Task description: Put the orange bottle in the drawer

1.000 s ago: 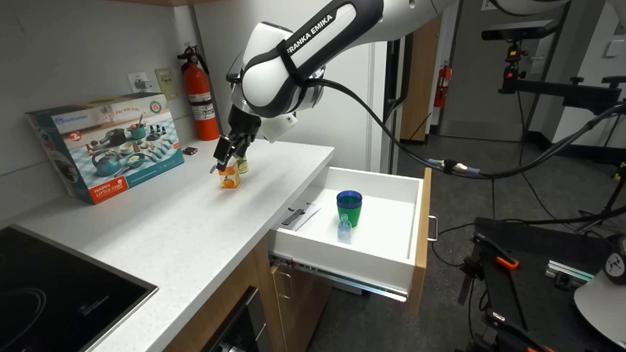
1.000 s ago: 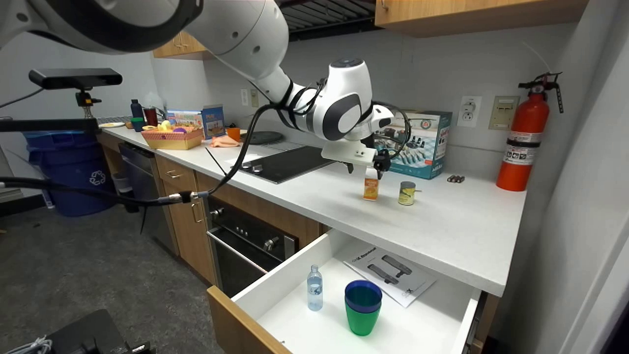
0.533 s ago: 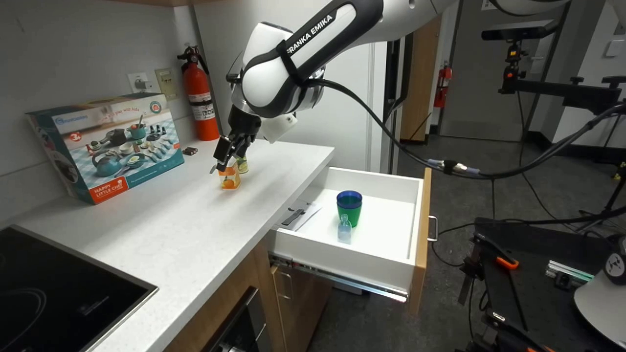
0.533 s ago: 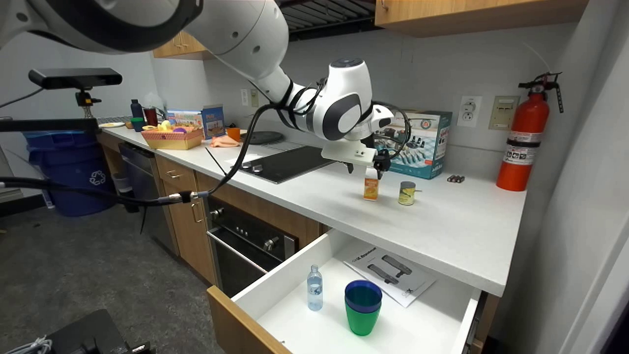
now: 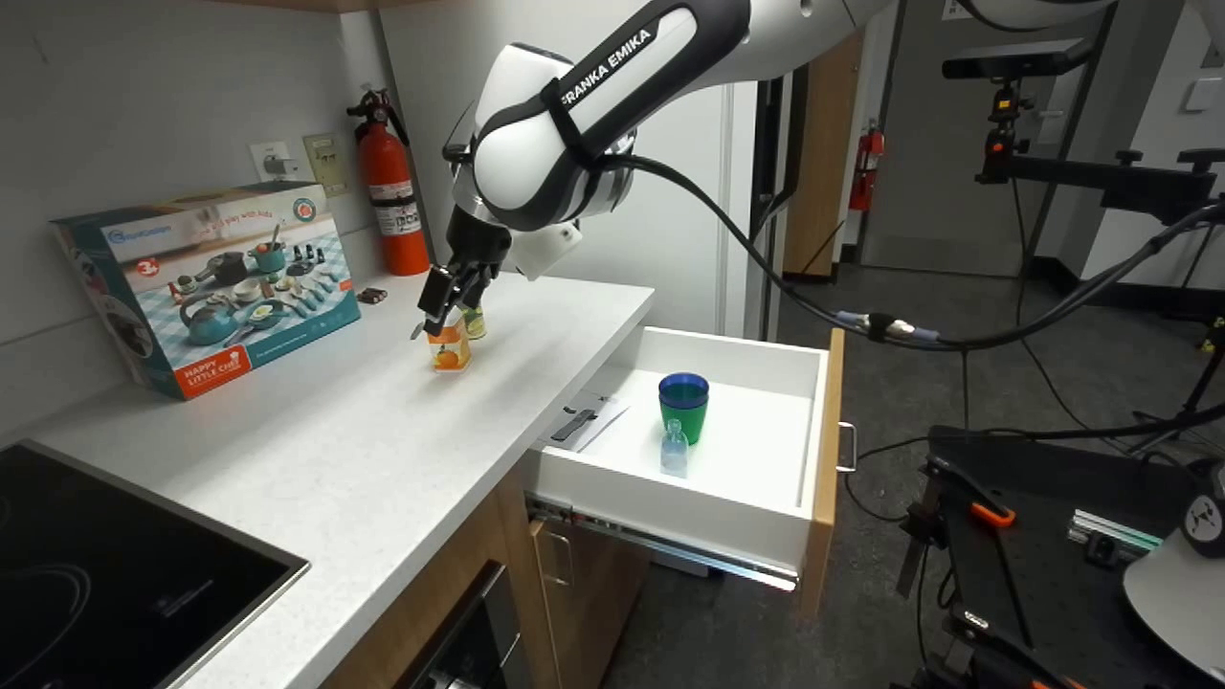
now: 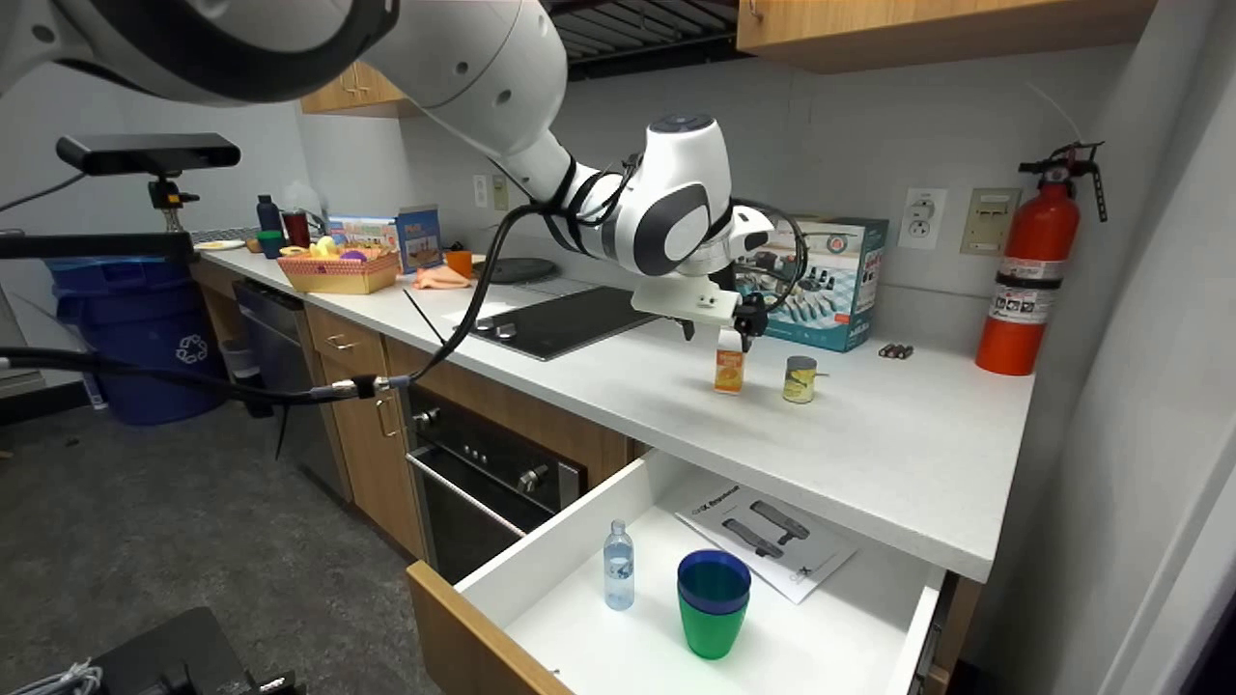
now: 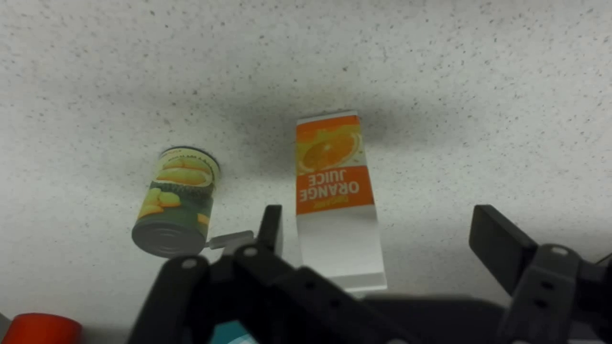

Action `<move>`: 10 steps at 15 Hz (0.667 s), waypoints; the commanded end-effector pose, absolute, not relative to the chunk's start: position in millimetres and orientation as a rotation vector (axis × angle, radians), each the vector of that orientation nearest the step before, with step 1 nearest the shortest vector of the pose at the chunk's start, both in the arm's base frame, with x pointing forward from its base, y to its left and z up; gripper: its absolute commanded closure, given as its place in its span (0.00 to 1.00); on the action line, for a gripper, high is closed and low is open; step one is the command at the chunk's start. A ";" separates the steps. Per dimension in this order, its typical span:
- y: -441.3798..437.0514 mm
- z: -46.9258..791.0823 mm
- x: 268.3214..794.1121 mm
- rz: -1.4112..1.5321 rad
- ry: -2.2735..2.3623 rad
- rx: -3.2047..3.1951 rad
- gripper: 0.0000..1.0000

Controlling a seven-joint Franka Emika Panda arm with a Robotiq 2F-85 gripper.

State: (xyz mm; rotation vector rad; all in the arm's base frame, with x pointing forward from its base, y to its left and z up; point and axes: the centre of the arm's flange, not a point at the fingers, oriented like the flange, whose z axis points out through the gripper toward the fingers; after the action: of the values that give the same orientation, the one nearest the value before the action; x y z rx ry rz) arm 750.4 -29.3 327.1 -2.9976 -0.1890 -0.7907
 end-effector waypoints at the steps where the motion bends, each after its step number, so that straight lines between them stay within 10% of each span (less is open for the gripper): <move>1: -28.8 327.0 753.9 -0.819 -0.176 -2.998 0.00; 10: -15.4 319.1 771.2 -0.904 -0.207 -3.024 0.00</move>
State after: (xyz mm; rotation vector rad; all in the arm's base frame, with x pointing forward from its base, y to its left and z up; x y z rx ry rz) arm 754.8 -16.6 324.0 -2.9997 -0.2228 -0.8491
